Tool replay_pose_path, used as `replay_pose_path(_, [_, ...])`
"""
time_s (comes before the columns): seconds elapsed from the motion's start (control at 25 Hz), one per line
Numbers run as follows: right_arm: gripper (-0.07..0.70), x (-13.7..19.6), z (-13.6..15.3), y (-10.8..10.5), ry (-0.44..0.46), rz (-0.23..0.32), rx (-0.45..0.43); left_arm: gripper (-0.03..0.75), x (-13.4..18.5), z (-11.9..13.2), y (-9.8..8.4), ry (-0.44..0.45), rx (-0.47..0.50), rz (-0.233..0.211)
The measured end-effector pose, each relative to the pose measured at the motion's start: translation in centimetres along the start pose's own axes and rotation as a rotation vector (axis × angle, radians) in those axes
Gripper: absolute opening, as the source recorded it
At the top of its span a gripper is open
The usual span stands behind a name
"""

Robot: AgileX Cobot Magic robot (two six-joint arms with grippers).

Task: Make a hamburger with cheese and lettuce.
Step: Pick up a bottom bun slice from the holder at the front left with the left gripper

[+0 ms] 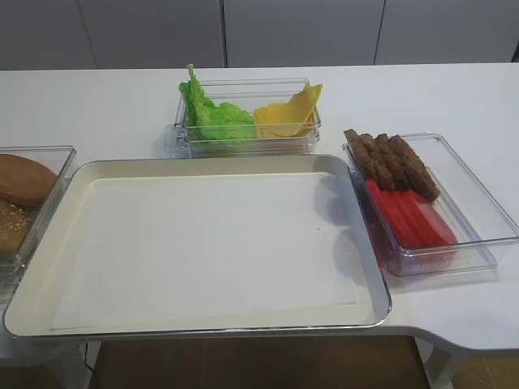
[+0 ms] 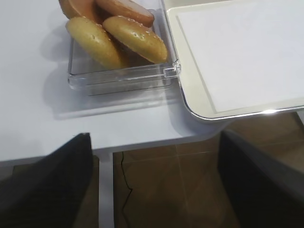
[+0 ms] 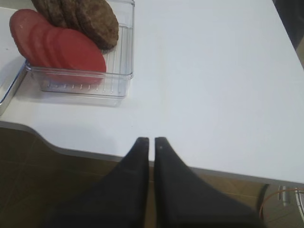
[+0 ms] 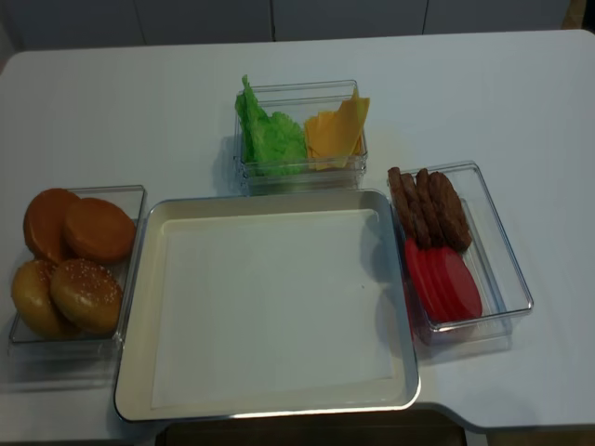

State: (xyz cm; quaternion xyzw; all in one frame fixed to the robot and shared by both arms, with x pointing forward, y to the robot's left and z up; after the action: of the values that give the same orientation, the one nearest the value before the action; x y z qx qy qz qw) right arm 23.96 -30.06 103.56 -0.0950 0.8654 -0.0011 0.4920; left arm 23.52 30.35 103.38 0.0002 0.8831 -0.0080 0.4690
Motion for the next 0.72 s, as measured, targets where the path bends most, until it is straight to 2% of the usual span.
replay_pose_path(0.72, [0.048,0.00,0.00,0.00,0.000,0.000,0.000,0.610,0.00,0.00,0.00,0.000,0.000,0.000])
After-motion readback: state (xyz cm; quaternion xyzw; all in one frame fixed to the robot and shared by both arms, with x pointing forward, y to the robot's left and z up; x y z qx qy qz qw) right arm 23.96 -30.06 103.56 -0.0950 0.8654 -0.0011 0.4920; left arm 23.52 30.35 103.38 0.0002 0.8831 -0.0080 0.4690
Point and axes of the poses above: a point on each arm's last joint axis where the gripper is mounted, z pointing out along that axis toward the gripper, y along the wrist's bending axis when the last joint is at zero, x = y × z, the point moved 1 cm from there along z, pointing out along that axis toward the gripper
